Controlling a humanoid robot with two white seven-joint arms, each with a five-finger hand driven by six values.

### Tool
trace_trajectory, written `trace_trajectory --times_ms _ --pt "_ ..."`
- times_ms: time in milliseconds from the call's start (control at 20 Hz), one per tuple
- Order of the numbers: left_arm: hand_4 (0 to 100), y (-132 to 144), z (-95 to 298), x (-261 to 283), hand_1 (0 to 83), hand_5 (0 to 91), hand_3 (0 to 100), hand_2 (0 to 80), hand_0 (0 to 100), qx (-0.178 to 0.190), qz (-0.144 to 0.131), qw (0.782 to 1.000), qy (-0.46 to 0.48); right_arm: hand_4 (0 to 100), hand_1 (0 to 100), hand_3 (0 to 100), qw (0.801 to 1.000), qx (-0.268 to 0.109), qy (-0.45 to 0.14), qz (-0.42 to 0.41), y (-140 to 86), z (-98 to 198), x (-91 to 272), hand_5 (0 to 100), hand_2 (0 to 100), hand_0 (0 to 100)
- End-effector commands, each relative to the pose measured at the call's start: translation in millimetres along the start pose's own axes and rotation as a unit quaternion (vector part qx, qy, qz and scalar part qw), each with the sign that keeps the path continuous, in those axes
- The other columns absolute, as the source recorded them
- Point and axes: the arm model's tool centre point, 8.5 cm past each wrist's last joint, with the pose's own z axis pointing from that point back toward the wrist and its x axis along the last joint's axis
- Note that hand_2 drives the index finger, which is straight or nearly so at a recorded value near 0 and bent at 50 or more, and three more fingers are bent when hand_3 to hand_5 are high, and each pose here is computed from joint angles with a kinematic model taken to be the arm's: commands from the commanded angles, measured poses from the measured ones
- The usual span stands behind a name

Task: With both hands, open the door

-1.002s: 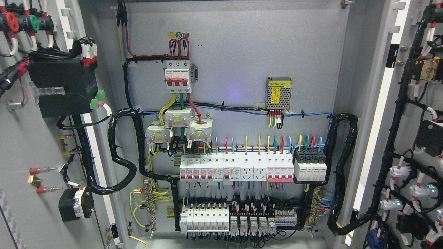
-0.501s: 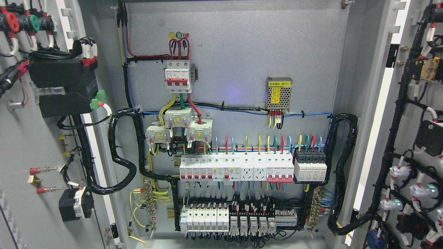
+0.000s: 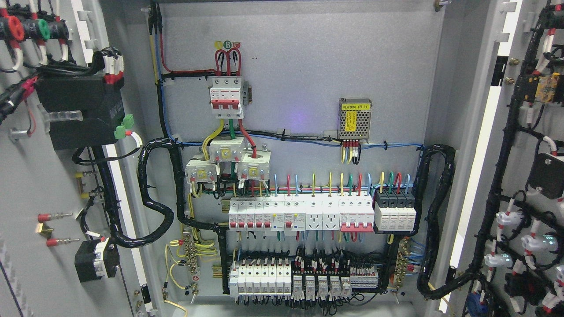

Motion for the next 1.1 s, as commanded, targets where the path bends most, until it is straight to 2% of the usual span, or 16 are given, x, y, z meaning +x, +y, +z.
trace_trajectory --times_ms 0,200,351,651,801,1052 --pt "3 -12.7 -14.5 73.0 0.0 0.0 0 0.0 0 -0.032 -0.023 0.991 -0.131 0 0 0 1.0 -0.016 0.006 -0.008 -24.9 2.3 6.3 0 0 23" --pt "3 -14.0 -12.5 98.3 0.0 0.0 0 0.0 0 -0.028 -0.037 0.973 -0.226 0 0 0 0.999 -0.029 0.021 -0.034 -31.2 2.7 3.5 0 0 23" --pt "3 -17.5 -13.1 111.3 0.0 0.0 0 0.0 0 -0.011 -0.035 0.959 -0.282 0 0 0 0.998 -0.042 0.024 -0.045 -39.7 3.8 4.5 0 0 23" --pt "3 -12.9 -13.4 137.9 0.0 0.0 0 0.0 0 0.035 -0.043 0.929 -0.365 0 0 0 0.998 -0.043 0.022 -0.027 -51.6 3.0 8.3 0 0 23" --pt "3 -4.8 -18.0 149.8 0.0 0.0 0 0.0 0 0.045 -0.059 0.914 -0.4 0 0 0 0.998 -0.048 0.022 -0.018 -57.5 4.0 10.3 0 0 23" --pt "3 2.9 -35.1 168.6 0.0 0.0 0 0.0 0 0.054 -0.067 0.895 -0.438 0 0 0 0.997 -0.062 0.025 -0.03 -67.7 7.7 9.4 0 0 23"
